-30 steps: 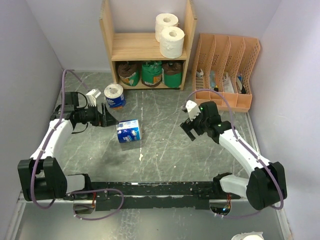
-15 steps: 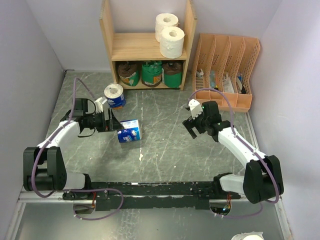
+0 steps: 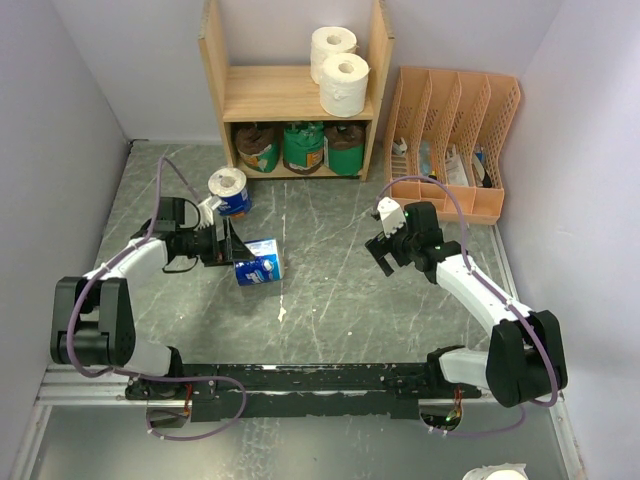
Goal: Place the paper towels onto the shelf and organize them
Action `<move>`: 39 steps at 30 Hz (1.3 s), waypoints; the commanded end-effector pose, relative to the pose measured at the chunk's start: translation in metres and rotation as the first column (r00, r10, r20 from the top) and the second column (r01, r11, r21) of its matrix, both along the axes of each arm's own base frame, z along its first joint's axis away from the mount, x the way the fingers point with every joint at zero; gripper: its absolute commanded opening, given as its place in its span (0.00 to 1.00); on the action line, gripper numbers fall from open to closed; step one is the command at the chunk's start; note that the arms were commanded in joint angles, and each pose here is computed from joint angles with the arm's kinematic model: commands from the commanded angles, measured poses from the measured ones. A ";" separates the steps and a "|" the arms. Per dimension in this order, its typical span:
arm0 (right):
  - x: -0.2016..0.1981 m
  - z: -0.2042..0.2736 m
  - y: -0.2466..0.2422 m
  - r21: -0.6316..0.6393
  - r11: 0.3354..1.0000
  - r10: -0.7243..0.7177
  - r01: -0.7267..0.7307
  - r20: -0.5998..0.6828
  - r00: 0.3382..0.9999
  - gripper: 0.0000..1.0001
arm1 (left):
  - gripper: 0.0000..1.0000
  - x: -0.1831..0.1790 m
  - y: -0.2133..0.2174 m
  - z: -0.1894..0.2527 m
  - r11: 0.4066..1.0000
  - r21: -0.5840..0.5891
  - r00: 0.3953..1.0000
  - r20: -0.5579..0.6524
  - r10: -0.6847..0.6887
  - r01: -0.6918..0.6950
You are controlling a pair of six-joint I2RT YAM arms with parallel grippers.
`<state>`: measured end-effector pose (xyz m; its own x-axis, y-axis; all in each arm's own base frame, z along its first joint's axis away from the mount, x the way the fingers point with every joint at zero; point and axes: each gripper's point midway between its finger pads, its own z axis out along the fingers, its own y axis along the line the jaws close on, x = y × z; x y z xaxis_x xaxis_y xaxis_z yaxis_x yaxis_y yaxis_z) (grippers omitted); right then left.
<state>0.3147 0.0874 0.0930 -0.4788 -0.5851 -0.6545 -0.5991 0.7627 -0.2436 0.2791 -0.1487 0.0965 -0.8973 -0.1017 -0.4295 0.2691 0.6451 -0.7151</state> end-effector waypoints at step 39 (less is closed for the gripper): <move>0.003 0.025 -0.001 0.010 1.000 0.014 -0.015 0.092 0.996 0.95 | 0.07 0.143 -0.061 0.225 0.259 0.948 0.541 0.319 -0.778 -0.186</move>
<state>0.3177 0.0832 0.1053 -0.4469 -0.5951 -0.6679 -0.5843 0.7596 -0.2858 0.3969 -0.2586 0.3008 -0.1580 0.7505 -0.6417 0.7550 0.5107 0.4113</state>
